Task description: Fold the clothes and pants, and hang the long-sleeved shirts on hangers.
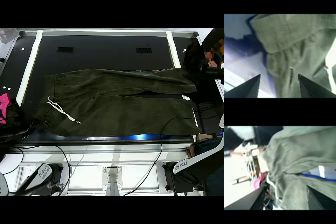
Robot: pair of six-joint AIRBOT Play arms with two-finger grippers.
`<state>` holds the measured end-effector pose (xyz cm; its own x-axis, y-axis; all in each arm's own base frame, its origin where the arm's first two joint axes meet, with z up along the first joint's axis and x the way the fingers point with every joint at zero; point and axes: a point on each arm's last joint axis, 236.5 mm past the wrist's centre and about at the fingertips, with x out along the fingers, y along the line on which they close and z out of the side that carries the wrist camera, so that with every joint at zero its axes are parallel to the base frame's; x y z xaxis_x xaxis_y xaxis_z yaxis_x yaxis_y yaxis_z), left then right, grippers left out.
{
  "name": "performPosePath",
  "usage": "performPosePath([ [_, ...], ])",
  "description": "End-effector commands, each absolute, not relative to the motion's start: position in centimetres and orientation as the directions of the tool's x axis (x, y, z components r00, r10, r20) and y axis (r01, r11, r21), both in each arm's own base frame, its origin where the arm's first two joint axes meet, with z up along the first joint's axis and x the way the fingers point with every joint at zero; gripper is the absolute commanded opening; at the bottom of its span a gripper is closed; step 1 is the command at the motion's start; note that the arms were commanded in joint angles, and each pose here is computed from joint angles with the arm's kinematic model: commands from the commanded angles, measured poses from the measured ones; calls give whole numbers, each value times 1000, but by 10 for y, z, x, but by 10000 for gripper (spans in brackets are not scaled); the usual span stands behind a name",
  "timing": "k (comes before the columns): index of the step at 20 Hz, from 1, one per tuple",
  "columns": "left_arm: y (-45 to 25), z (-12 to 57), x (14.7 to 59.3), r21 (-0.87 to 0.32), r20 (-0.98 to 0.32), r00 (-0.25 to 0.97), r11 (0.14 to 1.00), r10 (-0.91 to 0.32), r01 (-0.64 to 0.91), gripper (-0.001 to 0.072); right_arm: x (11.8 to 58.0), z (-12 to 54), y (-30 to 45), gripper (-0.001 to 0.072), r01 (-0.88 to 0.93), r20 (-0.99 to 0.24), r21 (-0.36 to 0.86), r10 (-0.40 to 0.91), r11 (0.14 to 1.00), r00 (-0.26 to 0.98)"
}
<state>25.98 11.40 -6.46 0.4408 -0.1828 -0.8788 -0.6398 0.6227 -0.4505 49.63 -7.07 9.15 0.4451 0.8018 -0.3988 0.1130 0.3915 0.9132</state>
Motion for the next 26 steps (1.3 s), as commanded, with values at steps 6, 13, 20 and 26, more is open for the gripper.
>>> performPosePath([
  [6,124,-96,288,-551,-826,515,520,-229,-653,578,515,162,-7,593,-84,-369,896,835,437,407],
  [13,115,-100,326,-711,-701,645,368,-304,-599,531,514,159,25,593,-103,-377,894,857,435,351],
  [20,108,-88,329,-739,-671,661,365,-335,-566,400,513,158,31,592,-89,-382,897,860,433,337],
  [26,123,-85,309,-701,-709,637,399,-302,-591,310,513,153,29,592,-78,-401,889,852,450,337],
])
